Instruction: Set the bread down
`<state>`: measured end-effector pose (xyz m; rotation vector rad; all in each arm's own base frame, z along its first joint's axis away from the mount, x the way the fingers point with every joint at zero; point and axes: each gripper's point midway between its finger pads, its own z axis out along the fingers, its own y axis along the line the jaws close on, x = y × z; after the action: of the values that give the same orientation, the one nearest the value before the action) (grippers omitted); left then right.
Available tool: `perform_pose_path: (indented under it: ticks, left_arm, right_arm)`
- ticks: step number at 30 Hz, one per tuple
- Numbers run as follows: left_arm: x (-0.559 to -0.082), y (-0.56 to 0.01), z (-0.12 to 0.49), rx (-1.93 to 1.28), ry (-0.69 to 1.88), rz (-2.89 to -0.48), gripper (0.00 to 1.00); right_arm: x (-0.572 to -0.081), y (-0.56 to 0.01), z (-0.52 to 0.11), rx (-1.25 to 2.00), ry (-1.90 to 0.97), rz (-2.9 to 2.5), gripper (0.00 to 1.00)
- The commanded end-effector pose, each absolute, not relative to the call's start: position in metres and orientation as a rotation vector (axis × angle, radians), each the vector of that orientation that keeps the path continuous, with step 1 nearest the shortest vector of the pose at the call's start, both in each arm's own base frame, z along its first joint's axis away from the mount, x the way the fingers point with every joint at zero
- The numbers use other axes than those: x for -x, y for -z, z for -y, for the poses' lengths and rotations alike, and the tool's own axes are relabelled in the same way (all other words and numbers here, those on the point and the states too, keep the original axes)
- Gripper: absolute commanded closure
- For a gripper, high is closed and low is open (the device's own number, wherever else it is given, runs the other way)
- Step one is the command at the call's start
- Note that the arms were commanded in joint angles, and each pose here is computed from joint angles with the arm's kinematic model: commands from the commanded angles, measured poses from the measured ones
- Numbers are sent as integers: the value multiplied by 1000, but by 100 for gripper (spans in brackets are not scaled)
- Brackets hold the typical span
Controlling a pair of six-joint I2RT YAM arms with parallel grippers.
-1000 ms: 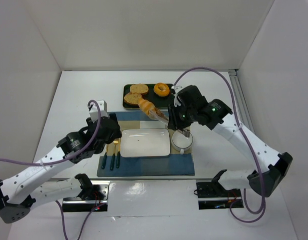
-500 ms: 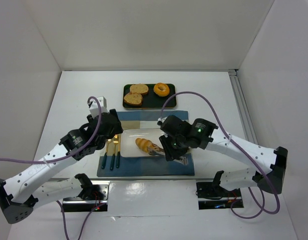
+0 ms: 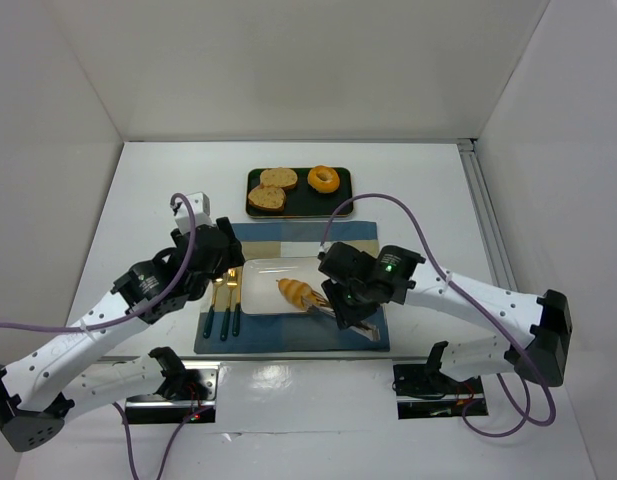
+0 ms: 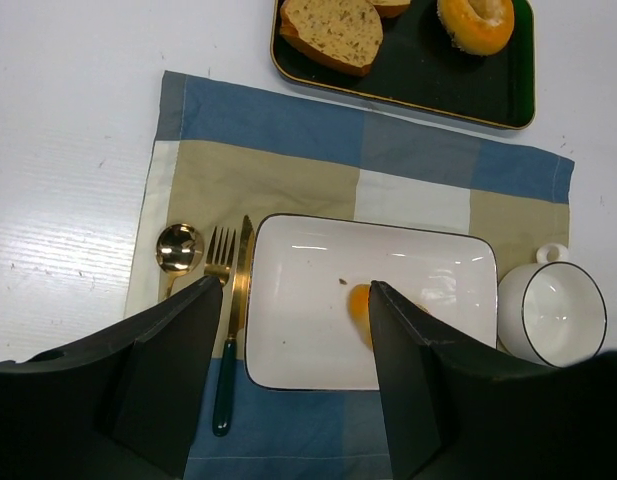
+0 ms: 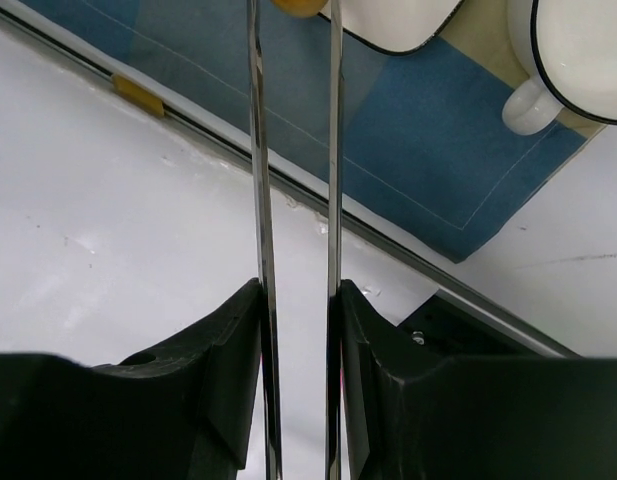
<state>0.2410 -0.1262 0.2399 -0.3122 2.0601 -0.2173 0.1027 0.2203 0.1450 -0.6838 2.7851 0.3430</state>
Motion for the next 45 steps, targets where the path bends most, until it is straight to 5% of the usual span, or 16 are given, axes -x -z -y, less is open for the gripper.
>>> perform_pose_path:
  ticks: [1,5,12,35,45]
  left_arm:
    - [-244,-252,126,323,246,-2021,27]
    - [-244,-252,126,313,240,-2022,27]
    - [-245,-250,127,301,227,-2030,27]
    - [-247,-249,131,303,234,-2041,27]
    - [-243,-259,131,303,273,-2029,27]
  right_arm:
    - [-119,-134,-225,620,-289,-2733,66]
    - [-121,-130,-230,608,-291,-2736,65]
    - [-122,-136,-234,645,-296,-2733,41]
    - [-168,-249,-263,641,-256,-2552,40]
    - [-267,-260,-212,403,-168,-2420,40]
